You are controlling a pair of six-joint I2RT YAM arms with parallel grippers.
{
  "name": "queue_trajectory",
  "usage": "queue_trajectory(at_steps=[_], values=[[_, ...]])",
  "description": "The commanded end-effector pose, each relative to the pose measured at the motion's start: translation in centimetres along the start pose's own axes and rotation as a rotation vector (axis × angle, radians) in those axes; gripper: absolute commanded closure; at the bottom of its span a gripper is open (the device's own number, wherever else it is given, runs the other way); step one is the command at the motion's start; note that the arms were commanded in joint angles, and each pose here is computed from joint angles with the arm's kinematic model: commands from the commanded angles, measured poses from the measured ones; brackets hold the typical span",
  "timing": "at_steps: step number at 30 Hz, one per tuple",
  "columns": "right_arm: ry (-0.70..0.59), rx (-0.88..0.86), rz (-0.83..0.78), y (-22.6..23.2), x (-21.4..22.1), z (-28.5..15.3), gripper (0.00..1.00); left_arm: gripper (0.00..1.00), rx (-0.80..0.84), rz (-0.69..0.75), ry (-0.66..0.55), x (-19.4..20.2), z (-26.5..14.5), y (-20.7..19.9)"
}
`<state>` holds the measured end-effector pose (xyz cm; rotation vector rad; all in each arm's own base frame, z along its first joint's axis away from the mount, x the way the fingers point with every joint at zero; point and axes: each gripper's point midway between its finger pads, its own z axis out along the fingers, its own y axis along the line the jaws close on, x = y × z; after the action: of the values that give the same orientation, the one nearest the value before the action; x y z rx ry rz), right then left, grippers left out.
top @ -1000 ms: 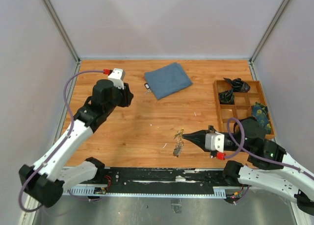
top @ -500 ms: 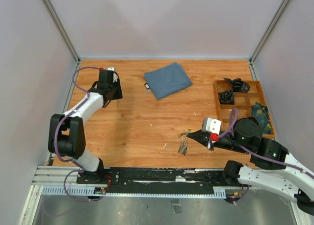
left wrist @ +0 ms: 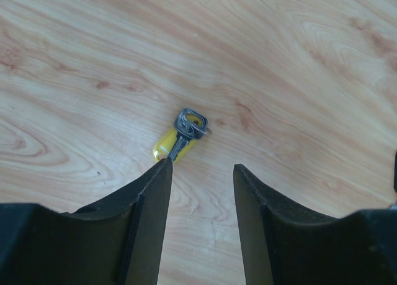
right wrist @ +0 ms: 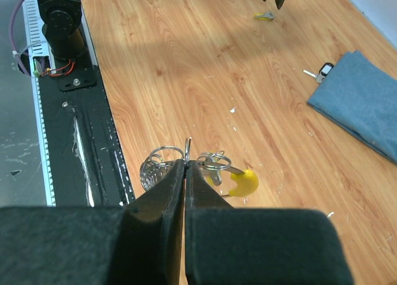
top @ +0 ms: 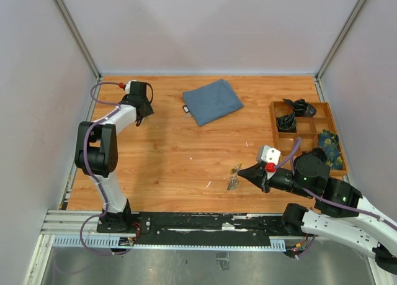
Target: Put the keys on the keyring
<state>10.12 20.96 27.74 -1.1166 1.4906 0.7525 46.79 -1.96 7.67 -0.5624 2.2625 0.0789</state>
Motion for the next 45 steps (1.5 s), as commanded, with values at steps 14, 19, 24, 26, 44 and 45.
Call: queue_trajectory(at_steps=[14,19,24,26,44,45], values=[[-0.046,-0.001,0.046,0.4,-0.4,0.1,1.0,0.51,-0.18,-0.208,-0.023,-1.0,3.8,0.8],[-0.043,-0.004,0.041,0.4,-0.2,0.0,0.99,0.53,-0.167,-0.21,-0.011,-0.7,4.5,0.4],[-0.039,-0.008,0.039,0.5,0.0,0.1,0.99,0.56,-0.164,-0.207,-0.001,-0.5,5.1,0.1],[-0.037,-0.012,0.039,0.6,0.1,0.2,0.99,0.57,-0.162,-0.208,0.002,-0.4,5.3,0.0],[-0.037,-0.016,0.046,0.7,0.1,0.3,0.99,0.94,-0.156,-0.194,0.007,0.1,5.3,0.2],[-0.036,-0.016,0.048,0.6,0.1,0.3,1.0,0.98,-0.155,-0.193,0.004,0.0,5.1,0.2]])
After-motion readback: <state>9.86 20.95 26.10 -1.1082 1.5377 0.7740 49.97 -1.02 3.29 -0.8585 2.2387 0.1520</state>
